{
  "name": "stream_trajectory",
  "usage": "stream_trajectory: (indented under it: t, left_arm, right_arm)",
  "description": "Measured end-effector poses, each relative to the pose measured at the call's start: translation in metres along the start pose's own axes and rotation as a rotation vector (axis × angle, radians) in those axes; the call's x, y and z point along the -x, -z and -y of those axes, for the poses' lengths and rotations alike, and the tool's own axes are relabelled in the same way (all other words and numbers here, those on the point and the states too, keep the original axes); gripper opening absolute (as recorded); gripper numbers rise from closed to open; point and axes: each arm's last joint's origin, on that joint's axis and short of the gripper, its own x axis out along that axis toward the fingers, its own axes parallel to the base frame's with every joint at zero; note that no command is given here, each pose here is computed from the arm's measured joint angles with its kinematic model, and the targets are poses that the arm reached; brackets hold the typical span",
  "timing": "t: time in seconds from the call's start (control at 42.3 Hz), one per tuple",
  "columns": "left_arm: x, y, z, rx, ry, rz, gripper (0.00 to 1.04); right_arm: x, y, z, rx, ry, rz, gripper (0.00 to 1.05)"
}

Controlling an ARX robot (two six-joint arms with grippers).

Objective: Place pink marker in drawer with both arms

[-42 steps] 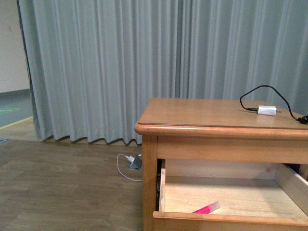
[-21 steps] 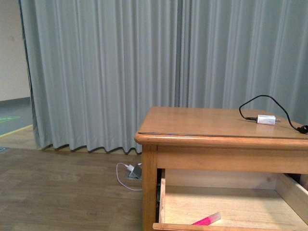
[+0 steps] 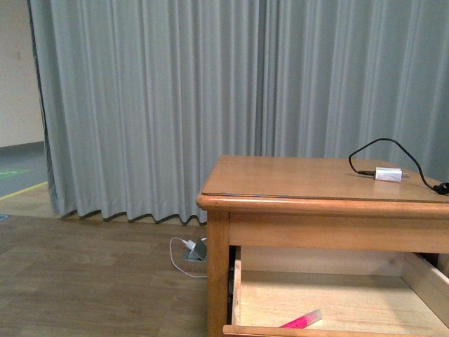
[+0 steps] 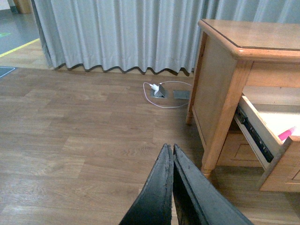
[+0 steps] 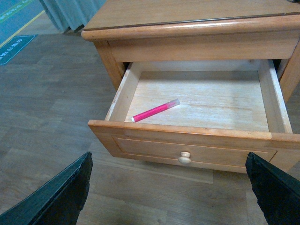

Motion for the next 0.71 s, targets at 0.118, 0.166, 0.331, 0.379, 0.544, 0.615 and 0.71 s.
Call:
stream_trajectory:
  t: [0.118,0.166,0.331,0.379,0.544,0.615,0.71]
  left_arm:
    - [0.002,0.003,0.0,0.0,0.0,-0.001,0.04]
    - [0.002,0.004,0.0,0.0,0.0,0.0,0.04]
    - [0.005,0.008,0.0,0.0,0.0,0.004,0.04]
    - [0.006,0.009,0.0,0.0,0.0,0.016,0.04]
    - [0.018,0.011,0.0,-0.001,0.0,0.018,0.04]
    - [0.018,0.011,0.0,-0.001,0.0,0.019,0.04]
    - [0.018,0.011,0.0,0.0,0.0,0.02,0.13]
  right_arm:
    - [0.0,0.0,0.0,0.0,0.0,0.0,0.96]
    - [0.0,0.0,0.0,0.0,0.0,0.0,0.96]
    - [0.0,0.0,0.0,0.0,0.0,0.0,0.96]
    - [0.0,0.0,0.0,0.0,0.0,0.0,0.96]
    - [0.0,0.0,0.0,0.0,0.002,0.0,0.96]
    - [0.0,0.0,0.0,0.0,0.0,0.0,0.96]
    - [-0.001,0.001,0.0,0.011,0.032,0.014,0.96]
